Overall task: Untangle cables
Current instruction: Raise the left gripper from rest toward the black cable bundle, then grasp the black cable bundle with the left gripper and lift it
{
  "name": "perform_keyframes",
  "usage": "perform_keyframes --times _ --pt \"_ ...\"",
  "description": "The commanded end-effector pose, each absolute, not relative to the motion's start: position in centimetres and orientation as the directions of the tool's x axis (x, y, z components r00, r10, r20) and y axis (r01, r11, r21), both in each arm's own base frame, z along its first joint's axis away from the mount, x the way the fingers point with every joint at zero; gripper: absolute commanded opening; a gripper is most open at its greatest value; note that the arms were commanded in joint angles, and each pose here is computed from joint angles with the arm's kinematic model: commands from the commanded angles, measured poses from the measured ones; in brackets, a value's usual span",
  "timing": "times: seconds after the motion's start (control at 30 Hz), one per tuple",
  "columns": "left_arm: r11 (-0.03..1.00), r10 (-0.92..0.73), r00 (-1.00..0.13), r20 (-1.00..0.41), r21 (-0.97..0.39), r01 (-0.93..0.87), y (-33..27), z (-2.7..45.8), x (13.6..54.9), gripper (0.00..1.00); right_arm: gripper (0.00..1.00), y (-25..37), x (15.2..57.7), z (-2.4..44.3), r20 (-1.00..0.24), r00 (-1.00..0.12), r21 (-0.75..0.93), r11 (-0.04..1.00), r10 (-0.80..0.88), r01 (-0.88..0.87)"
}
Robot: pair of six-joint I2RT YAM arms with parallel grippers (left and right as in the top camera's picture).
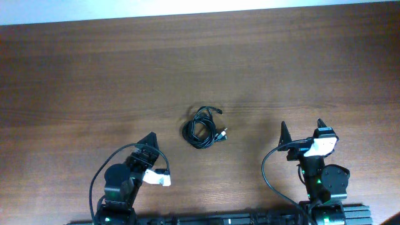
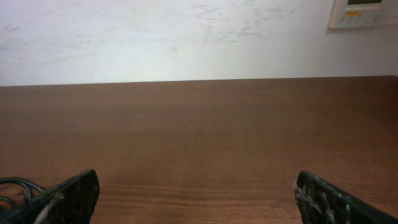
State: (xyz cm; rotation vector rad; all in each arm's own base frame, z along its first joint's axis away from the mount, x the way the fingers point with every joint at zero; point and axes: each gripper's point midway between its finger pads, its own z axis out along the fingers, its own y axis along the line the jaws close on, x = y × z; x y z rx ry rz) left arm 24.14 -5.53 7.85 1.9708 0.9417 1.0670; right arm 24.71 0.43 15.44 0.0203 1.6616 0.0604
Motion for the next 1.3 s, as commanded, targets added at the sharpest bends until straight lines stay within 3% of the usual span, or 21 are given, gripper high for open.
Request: perform_keyframes --times 0.0,0.07,0.1,0.13,0.2,0.27,0.33,0.37,0.43,0.6,0.67,0.77,0.97,1.27 --pt "-0.066 0.908 0.407 -0.099 0.925 0.373 -8.7 8.9 23.5 0.99 0.99 0.4 24.7 15.1 -0.994 -0.1 0.052 0.998 0.05 -0.019" --pt "0.167 0.855 0.378 -0.356 0.878 0.449 -10.1 10.0 23.1 0.99 0.99 0.4 24.7 15.1 -0.994 -0.1 0.052 0.998 0.05 -0.02" --pt "0.367 0.78 0.298 -0.55 0.788 0.494 -10.4 11.1 23.4 0.99 0.99 0.4 24.7 15.1 -0.994 -0.1 0.052 0.998 0.05 -0.019" --pt "0.473 0.719 0.254 -0.647 0.723 0.503 -10.4 12.0 23.6 0.99 0.99 0.4 24.7 15.1 -0.994 -0.1 0.052 0.998 0.05 -0.019" --pt "0.578 0.604 0.236 -0.761 0.622 0.528 -11.1 13.4 23.5 0.99 0.99 0.4 24.7 15.1 -0.994 -0.1 0.052 0.998 0.05 -0.019" --pt "0.715 0.46 0.142 -0.876 0.461 0.526 -10.8 14.5 24.0 0.99 0.99 0.4 24.7 15.1 -0.994 -0.1 0.052 0.998 0.05 -0.02" --pt "0.859 0.241 0.01 -0.971 0.218 0.464 -9.5 15.5 24.9 0.99 0.99 0.4 24.7 15.1 -0.994 -0.1 0.052 0.998 0.05 -0.019" --pt "0.883 0.143 -0.034 -0.989 0.112 0.455 -9.4 15.7 24.9 0.99 0.99 0.4 24.7 15.1 -0.994 -0.1 0.052 0.998 0.05 -0.02" --pt "0.895 0.005 -0.103 -0.995 -0.042 0.445 -9.4 15.7 24.9 0.99 0.99 0.4 24.7 15.1 -0.994 -0.1 0.052 0.998 0.05 -0.02" --pt "0.916 -0.01 -0.032 -0.999 -0.022 0.401 -8.6 18.1 25.5 0.99 0.99 0.4 24.7 15.1 -0.994 -0.1 0.052 0.998 0.05 -0.02" --pt "0.931 0.005 -0.083 -0.997 -0.026 0.364 -8.0 19.4 25.7 0.99 0.99 0.4 24.7 15.1 -0.994 -0.1 0.052 0.998 0.05 -0.02" --pt "0.932 0.147 -0.144 -0.979 0.088 0.352 -7.3 22.9 24.8 0.99 0.99 0.4 24.7 15.1 -0.994 -0.1 0.052 0.998 0.05 -0.019" --pt "0.929 0.169 -0.22 -0.961 0.08 0.362 -7.4 26.9 25.6 0.99 0.99 0.4 24.7 15.1 -0.994 -0.1 0.052 0.998 0.05 -0.019" --pt "0.823 0.421 -0.573 -0.703 0.031 0.567 -10.2 22.3 30.4 0.99 0.99 0.4 24.7 15.0 -0.993 -0.103 0.052 0.998 0.05 -0.02"
